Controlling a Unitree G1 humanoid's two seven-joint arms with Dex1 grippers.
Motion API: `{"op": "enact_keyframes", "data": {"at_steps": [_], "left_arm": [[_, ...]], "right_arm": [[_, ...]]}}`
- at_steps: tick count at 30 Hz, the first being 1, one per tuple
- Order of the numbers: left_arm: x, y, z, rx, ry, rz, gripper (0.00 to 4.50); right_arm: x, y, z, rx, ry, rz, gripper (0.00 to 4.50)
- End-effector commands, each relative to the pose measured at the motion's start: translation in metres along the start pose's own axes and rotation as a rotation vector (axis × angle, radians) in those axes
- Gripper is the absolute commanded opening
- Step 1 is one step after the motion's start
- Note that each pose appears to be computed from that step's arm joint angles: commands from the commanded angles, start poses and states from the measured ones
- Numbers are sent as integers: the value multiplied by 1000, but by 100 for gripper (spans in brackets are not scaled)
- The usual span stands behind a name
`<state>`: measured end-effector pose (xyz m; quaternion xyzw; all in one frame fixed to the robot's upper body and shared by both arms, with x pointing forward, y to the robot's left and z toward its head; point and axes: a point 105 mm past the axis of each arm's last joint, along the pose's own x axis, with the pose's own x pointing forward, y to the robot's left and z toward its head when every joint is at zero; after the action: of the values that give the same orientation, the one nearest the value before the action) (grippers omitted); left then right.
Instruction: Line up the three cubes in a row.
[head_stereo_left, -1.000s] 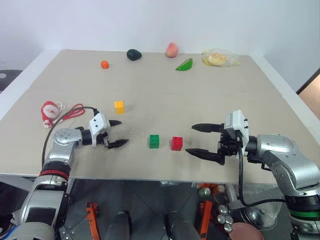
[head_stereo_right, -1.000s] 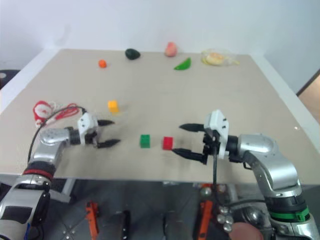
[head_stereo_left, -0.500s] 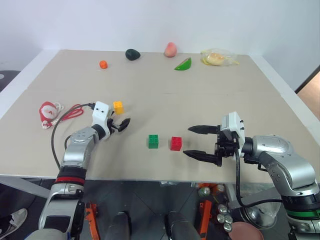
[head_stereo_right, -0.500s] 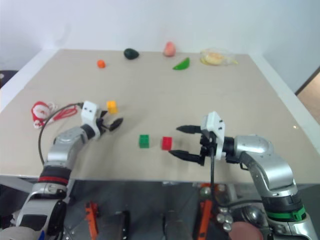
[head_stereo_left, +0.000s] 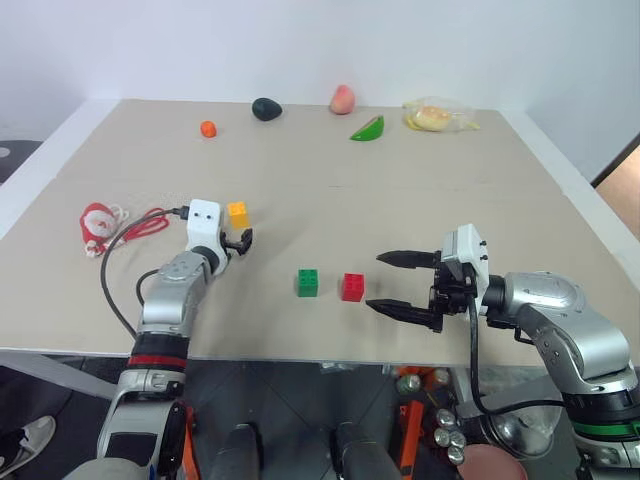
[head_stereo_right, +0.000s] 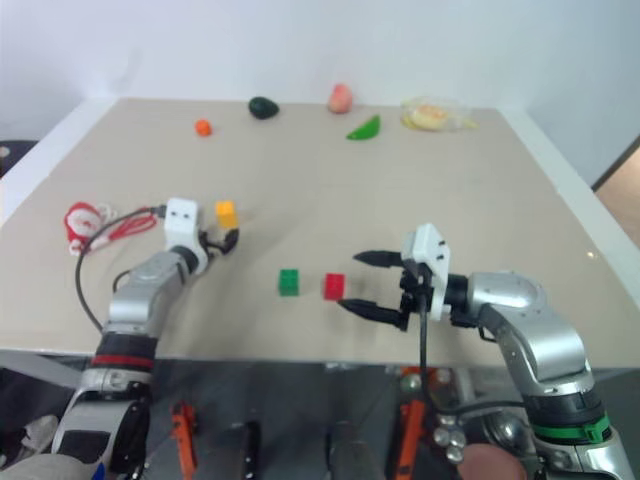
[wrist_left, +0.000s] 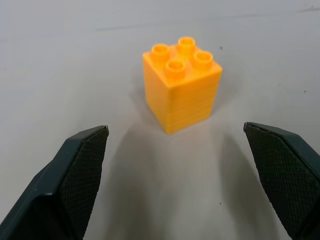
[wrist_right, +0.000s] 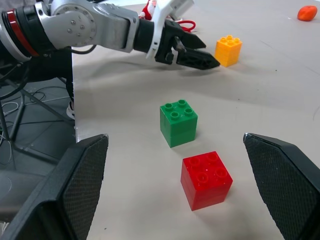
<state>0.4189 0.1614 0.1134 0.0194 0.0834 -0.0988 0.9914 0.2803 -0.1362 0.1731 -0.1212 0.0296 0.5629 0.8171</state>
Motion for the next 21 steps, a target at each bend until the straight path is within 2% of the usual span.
{"op": "enact_keyframes", "data": {"at_steps": [1, 9, 20, 21], "left_arm": [[7, -7, 13, 23, -35, -10, 447], [20, -10, 12, 6, -6, 21, 447], [31, -10, 25, -44, -30, 86, 447], [32, -9, 25, -48, -33, 93, 424]], "right_arm": [[-4, 1, 10, -39, -25, -9, 450], [-5, 3, 8, -33, -24, -25, 450], [-3, 0, 5, -29, -25, -40, 450], [-3, 0, 5, -28, -25, -41, 450]]}}
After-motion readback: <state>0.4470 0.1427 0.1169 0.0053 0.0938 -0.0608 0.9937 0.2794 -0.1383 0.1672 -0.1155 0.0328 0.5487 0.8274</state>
